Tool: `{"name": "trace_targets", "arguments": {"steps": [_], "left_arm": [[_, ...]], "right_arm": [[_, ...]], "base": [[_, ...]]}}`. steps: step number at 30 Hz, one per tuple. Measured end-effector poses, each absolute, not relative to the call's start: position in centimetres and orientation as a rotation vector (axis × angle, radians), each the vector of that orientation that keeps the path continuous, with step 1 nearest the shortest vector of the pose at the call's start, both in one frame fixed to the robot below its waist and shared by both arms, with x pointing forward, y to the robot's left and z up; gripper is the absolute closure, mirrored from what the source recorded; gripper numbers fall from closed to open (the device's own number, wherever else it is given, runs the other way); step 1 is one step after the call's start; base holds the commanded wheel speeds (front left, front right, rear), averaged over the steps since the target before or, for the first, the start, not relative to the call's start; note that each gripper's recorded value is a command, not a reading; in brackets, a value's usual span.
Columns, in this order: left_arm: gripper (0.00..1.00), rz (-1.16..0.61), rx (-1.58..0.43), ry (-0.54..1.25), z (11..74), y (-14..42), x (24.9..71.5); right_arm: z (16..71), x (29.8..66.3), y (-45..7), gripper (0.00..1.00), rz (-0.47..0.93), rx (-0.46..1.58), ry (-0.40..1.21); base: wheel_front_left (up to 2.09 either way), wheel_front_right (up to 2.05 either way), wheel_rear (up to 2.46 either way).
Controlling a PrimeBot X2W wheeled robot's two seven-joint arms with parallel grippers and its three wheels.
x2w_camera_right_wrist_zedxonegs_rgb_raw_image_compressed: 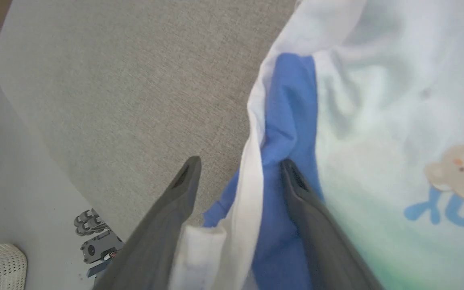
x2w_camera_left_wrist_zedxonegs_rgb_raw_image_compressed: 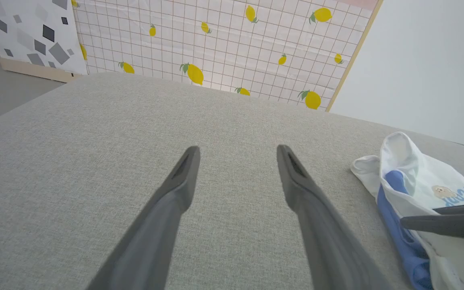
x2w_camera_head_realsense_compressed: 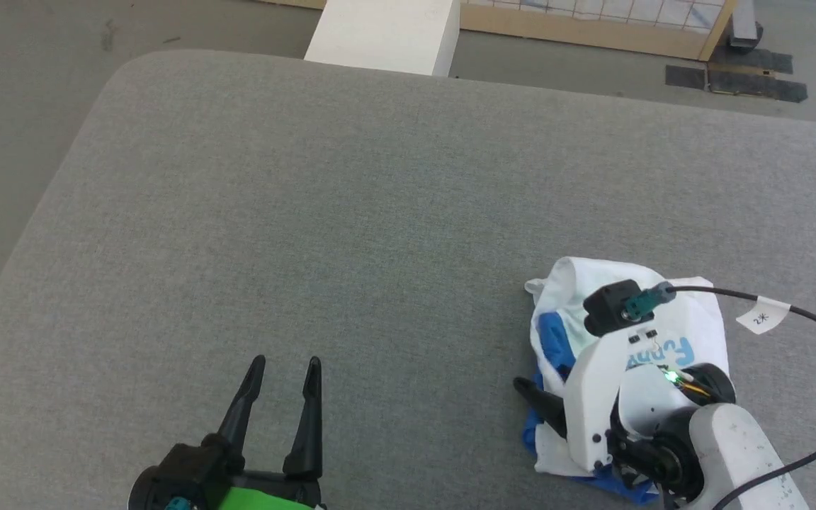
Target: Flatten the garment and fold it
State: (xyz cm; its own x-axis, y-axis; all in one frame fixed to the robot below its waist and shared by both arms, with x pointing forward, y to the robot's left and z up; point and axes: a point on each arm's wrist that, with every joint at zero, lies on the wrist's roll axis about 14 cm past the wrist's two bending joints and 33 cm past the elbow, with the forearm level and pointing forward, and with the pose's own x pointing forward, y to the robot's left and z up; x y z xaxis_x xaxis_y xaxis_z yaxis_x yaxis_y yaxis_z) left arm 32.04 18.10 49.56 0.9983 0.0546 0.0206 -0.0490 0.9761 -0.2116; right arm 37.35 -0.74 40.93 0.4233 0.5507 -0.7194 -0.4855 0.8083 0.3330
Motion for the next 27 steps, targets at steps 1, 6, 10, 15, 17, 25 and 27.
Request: {"name": "trace_targets", "arguments": {"steps": [1,6,10,15,17,25,27], "left_arm": [[0.00,0.050,-0.213,-0.028,49.6,18.1,32.1],[0.00,0.024,-0.219,-0.035,49.8,17.5,32.5],[0.00,0.003,-0.217,-0.031,49.7,17.1,32.8],[0.00,-0.009,-0.218,-0.015,49.2,16.7,33.2],[0.00,-0.016,-0.196,-0.008,49.0,16.6,33.3],[0.00,-0.016,-0.161,-0.001,48.7,17.0,33.8],[0.00,-0.007,-0.155,0.001,48.7,17.3,33.7]], "right_arm": [[41.3,37.4,-0.7,0.00,0.653,0.091,0.921],[44.6,39.0,-2.1,0.00,0.616,0.124,0.818],[48.3,41.4,-6.3,0.00,0.486,0.153,0.674],[48.4,41.9,-13.3,0.00,0.271,0.176,0.620],[47.2,41.1,-14.7,0.00,0.224,0.166,0.649],[43.0,40.0,-15.4,0.00,0.181,0.197,0.745],[41.5,39.8,-15.4,0.00,0.174,0.205,0.781]], "base": [[0.00,0.00,0.00],[0.00,0.00,0.00],[0.00,0.00,0.00],[0.00,0.00,0.00],[0.00,0.00,0.00],[0.00,0.00,0.00],[0.00,0.00,0.00]]}}
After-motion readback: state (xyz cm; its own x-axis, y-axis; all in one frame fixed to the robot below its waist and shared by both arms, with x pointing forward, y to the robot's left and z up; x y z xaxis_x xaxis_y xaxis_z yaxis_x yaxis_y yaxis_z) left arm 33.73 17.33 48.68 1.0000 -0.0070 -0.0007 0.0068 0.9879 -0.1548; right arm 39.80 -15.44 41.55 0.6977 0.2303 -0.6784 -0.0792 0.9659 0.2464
